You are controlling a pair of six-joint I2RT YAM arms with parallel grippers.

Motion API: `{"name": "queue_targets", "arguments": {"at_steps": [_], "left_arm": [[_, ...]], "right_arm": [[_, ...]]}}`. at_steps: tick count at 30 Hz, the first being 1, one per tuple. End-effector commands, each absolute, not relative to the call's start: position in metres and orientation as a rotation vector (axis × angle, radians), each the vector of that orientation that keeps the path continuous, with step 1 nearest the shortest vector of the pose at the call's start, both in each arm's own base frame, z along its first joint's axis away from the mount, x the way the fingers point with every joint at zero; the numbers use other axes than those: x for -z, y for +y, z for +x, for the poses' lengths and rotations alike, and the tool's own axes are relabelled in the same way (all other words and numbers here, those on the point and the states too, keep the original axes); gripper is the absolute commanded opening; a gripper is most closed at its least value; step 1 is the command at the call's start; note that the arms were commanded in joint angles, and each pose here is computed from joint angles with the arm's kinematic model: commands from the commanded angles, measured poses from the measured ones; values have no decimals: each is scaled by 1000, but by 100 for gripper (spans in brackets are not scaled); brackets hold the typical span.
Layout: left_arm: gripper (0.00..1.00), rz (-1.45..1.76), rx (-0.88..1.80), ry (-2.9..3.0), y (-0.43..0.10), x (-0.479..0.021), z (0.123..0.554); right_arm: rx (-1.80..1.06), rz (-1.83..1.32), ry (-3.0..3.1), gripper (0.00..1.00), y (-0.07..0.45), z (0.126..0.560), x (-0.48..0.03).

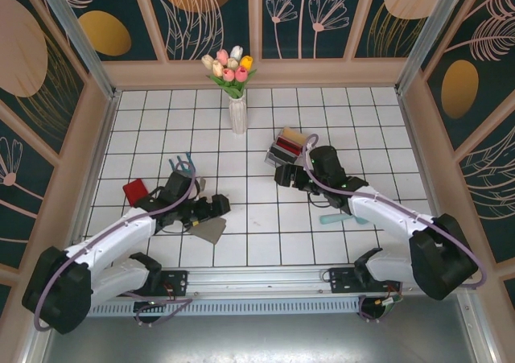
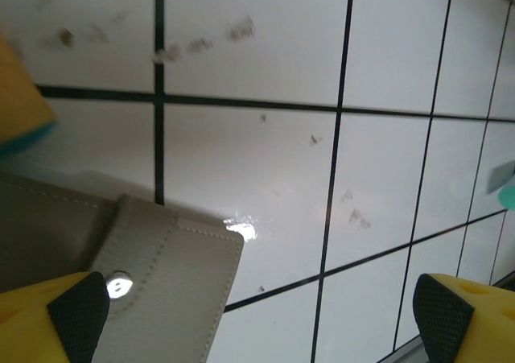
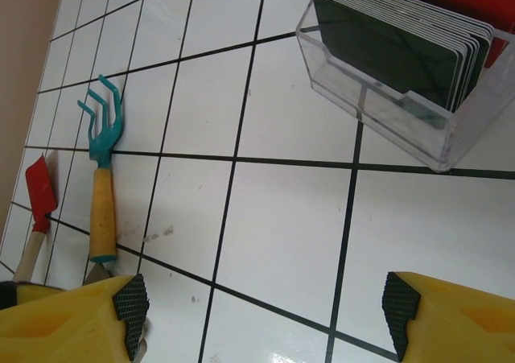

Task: Put the credit cards into the card holder
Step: Move the card holder to the bottom-center of the table.

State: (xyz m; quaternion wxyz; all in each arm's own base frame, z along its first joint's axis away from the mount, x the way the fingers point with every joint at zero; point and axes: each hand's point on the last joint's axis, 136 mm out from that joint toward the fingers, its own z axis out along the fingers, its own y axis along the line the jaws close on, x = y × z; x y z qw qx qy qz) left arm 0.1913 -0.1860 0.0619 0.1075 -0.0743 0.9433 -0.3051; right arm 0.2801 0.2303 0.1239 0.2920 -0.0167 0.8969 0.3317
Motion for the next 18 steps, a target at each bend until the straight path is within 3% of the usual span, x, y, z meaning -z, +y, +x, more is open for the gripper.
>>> {"name": "queue_targets", "arguments": {"at_steps": [1,8,18], "left_arm": [[99,-233,886,2818,-190,-48,182],[99,-80,969,2836,-229,-41,174],[96,303,1056,2731,-351,-62,203]], "right_arm": [[-858,10,2375,78,229,288,-129],[-762,132,2433,76,211,283,-107],[-627,283,2467,69,172,262,-91]]}}
